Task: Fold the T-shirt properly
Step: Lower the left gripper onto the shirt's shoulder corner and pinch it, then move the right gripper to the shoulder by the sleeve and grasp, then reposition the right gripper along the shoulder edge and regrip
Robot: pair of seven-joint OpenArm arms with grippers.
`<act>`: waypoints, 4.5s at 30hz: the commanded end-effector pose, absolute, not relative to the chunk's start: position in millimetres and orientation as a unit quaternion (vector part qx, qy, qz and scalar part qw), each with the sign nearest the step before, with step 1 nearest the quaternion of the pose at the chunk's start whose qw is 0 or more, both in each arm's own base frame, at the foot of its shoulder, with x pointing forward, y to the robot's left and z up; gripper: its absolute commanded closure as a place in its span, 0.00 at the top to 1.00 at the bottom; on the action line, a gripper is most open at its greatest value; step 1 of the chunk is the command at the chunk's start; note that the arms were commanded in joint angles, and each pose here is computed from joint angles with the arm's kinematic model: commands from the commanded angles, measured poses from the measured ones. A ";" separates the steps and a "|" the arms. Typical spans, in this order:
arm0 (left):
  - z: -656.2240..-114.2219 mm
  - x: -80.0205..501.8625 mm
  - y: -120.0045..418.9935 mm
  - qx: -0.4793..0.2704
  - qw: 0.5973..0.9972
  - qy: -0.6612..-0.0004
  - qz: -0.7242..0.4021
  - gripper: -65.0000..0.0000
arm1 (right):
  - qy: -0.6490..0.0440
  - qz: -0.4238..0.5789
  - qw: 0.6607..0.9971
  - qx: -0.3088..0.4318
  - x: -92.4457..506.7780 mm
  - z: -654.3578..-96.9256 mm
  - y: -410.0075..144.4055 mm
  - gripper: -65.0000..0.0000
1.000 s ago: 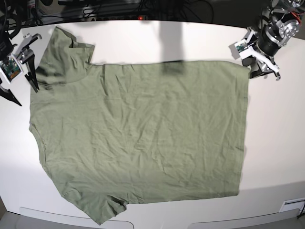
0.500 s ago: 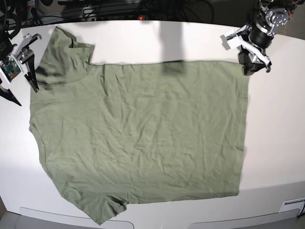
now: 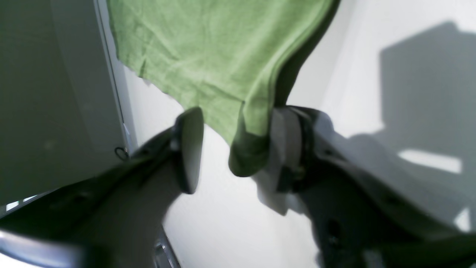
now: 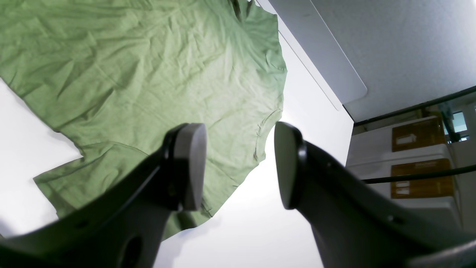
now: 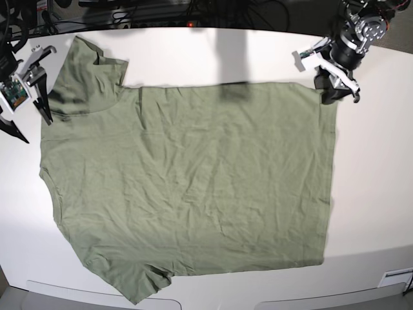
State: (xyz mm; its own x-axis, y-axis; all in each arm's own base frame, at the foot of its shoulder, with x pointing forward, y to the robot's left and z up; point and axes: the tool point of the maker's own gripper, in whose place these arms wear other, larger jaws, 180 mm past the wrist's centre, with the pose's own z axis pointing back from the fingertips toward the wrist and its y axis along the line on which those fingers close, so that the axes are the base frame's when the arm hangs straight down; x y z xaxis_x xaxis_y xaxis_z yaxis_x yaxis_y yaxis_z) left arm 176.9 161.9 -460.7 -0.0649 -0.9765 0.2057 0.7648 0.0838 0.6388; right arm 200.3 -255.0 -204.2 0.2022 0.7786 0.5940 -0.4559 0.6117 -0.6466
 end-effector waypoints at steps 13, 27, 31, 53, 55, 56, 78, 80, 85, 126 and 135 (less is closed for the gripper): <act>-467.5 160.3 155.9 0.132 0.669 -0.298 -0.668 0.00 | -0.342 0.433 0.826 -0.111 166.5 -295.0 -239.5 0.46; -467.4 160.3 155.3 0.131 0.669 -0.299 -0.668 0.00 | -0.180 0.483 0.851 -0.102 109.3 -384.6 -257.1 0.61; -467.3 160.3 155.2 0.131 0.669 -0.300 -0.668 0.00 | -0.167 0.478 0.857 -0.096 102.5 -393.1 -261.9 0.61; -467.3 160.3 155.2 0.131 0.669 -0.300 -0.668 0.00 | -0.157 0.479 0.858 -0.096 96.5 -407.1 -274.1 0.61; -467.3 160.4 155.2 0.131 0.669 -0.300 -0.668 0.00 | -0.161 0.479 0.858 -0.093 96.9 -407.2 -273.0 0.61; -467.4 160.3 155.3 0.131 0.669 -0.300 -0.668 0.00 | -0.163 0.479 0.858 -0.091 97.2 -407.4 -272.3 0.61; -467.1 160.4 154.6 0.130 0.668 -0.301 -0.668 0.00 | -0.110 0.494 0.847 -0.164 108.8 -421.1 -325.4 0.61; -467.1 160.4 154.6 0.130 0.668 -0.301 -0.668 0.00 | -0.113 0.496 0.839 -0.191 116.1 -415.5 -335.1 0.61; -467.3 160.2 154.7 0.130 0.668 -0.300 -0.668 0.00 | -0.117 0.499 0.834 -0.205 122.1 -410.6 -341.0 0.61; -467.2 160.5 154.7 0.130 0.668 -0.301 -0.668 0.00 | -0.255 0.463 0.849 -0.029 135.2 -395.5 -228.1 0.61; -467.2 160.3 154.7 0.130 0.668 -0.301 -0.668 0.00 | -0.195 0.550 0.811 -0.047 103.0 -425.9 -202.3 0.61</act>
State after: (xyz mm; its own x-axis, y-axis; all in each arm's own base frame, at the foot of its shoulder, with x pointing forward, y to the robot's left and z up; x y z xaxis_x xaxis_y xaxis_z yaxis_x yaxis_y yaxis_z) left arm 170.2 153.4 -462.1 -0.0705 -0.9701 0.2323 0.7850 0.0897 0.6130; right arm 103.5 -197.3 -427.6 0.3332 0.8976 0.2887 -0.8664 0.4123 -0.2818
